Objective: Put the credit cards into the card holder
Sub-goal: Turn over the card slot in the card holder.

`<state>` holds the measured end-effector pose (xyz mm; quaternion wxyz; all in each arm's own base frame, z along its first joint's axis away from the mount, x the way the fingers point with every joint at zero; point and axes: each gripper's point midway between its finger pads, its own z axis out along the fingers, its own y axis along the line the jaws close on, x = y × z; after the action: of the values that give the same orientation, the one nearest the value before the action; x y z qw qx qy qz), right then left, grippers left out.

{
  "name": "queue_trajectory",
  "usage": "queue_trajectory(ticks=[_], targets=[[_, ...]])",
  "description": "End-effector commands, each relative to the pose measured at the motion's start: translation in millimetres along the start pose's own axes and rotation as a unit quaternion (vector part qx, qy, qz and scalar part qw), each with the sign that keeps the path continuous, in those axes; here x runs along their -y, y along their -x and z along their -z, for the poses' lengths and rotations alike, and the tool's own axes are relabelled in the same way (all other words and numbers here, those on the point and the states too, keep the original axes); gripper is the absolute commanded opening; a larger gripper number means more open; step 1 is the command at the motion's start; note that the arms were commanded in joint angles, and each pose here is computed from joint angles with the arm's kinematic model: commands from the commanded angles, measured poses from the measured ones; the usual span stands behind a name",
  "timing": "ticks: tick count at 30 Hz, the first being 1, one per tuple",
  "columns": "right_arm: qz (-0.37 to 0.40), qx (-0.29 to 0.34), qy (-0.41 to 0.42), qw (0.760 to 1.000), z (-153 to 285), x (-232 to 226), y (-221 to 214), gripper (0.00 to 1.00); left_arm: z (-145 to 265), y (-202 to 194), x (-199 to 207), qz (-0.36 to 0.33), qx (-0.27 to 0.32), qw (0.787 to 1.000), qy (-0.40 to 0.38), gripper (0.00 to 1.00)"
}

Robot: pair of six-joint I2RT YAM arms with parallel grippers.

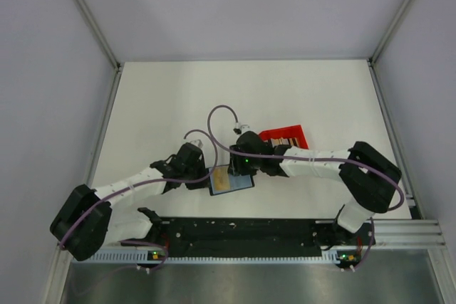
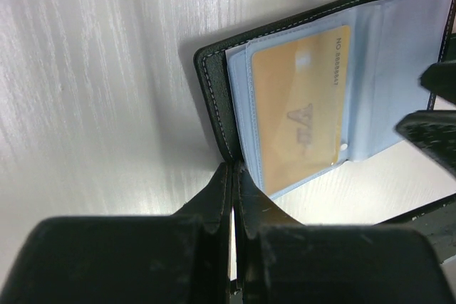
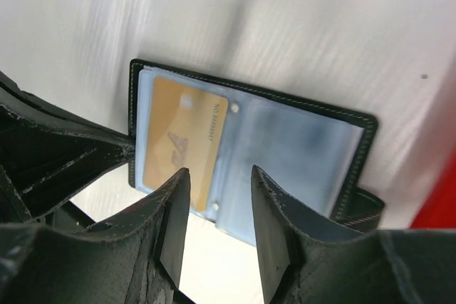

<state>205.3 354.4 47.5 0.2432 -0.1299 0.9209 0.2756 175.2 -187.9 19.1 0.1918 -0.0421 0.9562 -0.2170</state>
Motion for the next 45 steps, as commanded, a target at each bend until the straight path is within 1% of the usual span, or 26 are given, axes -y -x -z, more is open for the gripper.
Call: queue_trajectory(ticks=[1, 7, 14, 25, 31, 35, 37, 41, 45], targets=[[0.014, 0.053, -0.047, 0.997, 25, 15, 30, 0.41, 14, 10, 5, -0.013, 0.009, 1.000, 0.010, 0.00], [0.024, 0.056, -0.064, 0.996, 37, 28, 28, 0.42, 31, 14, 9, -0.017, 0.011, 1.000, 0.012, 0.00], [0.011, 0.046, -0.064, 0.997, 43, 34, 20, 0.44, 42, 14, 7, -0.023, 0.000, 0.999, 0.028, 0.00], [-0.003, 0.045, -0.031, 0.999, 56, 26, 13, 0.47, 67, 23, 10, -0.037, -0.003, 0.998, 0.052, 0.00], [-0.005, 0.040, -0.017, 0.999, 58, 17, 12, 0.48, 71, 24, 11, -0.038, -0.004, 0.998, 0.052, 0.00], [0.006, 0.037, -0.016, 0.999, 52, 5, 11, 0.49, 70, 24, 11, -0.038, -0.003, 0.998, 0.052, 0.00], [0.008, 0.027, -0.037, 0.999, 44, 6, 7, 0.49, 70, 24, 11, -0.038, -0.003, 0.998, 0.052, 0.00], [0.025, 0.015, -0.037, 0.999, 31, -4, 4, 0.49, 70, 24, 11, -0.038, -0.004, 0.998, 0.053, 0.00], [0.037, 0.017, -0.051, 0.998, 23, -9, 4, 0.49, 70, 25, 11, -0.039, -0.003, 0.998, 0.052, 0.00]])
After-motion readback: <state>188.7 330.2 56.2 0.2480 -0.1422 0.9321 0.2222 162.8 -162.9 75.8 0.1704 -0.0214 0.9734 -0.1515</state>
